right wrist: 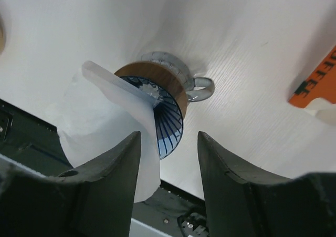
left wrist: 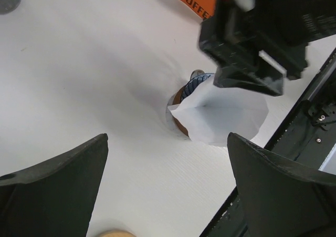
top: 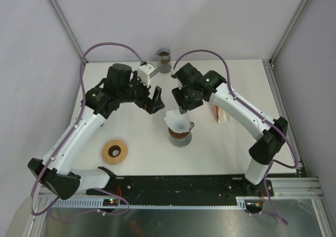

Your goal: Place the coffee filter in the dripper

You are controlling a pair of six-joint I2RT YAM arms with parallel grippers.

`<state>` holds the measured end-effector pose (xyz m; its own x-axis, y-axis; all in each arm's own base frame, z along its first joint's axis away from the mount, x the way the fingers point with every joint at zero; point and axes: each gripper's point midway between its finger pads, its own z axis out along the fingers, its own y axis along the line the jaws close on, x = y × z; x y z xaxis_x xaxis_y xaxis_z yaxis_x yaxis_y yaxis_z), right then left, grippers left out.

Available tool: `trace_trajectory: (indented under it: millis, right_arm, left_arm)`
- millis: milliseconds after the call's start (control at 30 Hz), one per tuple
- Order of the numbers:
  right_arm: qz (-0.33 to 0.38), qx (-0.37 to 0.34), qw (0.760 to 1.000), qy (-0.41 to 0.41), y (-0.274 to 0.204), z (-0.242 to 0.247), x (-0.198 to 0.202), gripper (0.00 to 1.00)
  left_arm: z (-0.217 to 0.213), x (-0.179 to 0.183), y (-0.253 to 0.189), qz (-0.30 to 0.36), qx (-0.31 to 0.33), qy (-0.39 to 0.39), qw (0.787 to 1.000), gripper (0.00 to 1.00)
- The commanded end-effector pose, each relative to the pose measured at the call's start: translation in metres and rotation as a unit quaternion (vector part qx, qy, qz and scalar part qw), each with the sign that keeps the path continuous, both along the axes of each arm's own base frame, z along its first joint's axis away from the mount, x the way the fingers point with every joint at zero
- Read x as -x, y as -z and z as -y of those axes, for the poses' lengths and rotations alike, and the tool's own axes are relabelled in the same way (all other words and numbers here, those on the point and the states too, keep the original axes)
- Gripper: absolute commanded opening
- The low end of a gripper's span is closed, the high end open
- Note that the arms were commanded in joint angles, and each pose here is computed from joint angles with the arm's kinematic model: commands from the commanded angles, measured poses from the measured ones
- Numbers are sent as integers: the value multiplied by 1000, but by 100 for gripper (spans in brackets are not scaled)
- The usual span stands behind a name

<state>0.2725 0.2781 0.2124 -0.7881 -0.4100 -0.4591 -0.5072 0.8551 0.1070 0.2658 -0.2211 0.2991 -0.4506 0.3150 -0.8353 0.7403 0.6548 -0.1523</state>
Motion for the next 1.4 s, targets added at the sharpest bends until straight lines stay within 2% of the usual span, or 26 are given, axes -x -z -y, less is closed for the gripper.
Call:
trace_trajectory:
  millis: [0,100,200,267,333,467,667,1067,1367]
  right_arm:
    - [110,-20,994,6,-69,9,-7,52]
    - [142,-50,988,-19,-88,-4,-3,46]
    - [134,-73,986,-64,-81,-25,10,22]
    - [118,-64,988,-81,-66,-33,15,7]
    - [96,-39,991,-89,-44,-36,20,2]
    - [55,12,993,-107,-3,-39,30,0]
    - [39,71,991,-109,37,-36,28,0]
    - [0,100,987,-124,100,-43,29,0]
    - [-21,103,988,-115,124,-32,26,0]
  left_arm:
    - [-11,-14,-4,20,1,-10,1000,100]
    - [-31,-31,6,17,-8,-43,999,100]
    - [-57,-47,17,14,-19,-84,996,100]
    - [-72,-53,24,11,-23,-105,994,100]
    - [-85,-57,29,11,-25,-121,992,100]
    - [-102,-60,33,15,-24,-142,989,100]
    - [-110,-62,36,9,-13,-150,989,100]
    - [-111,-67,43,-1,-5,-150,989,100]
    - [-100,-61,42,-14,21,-130,991,100]
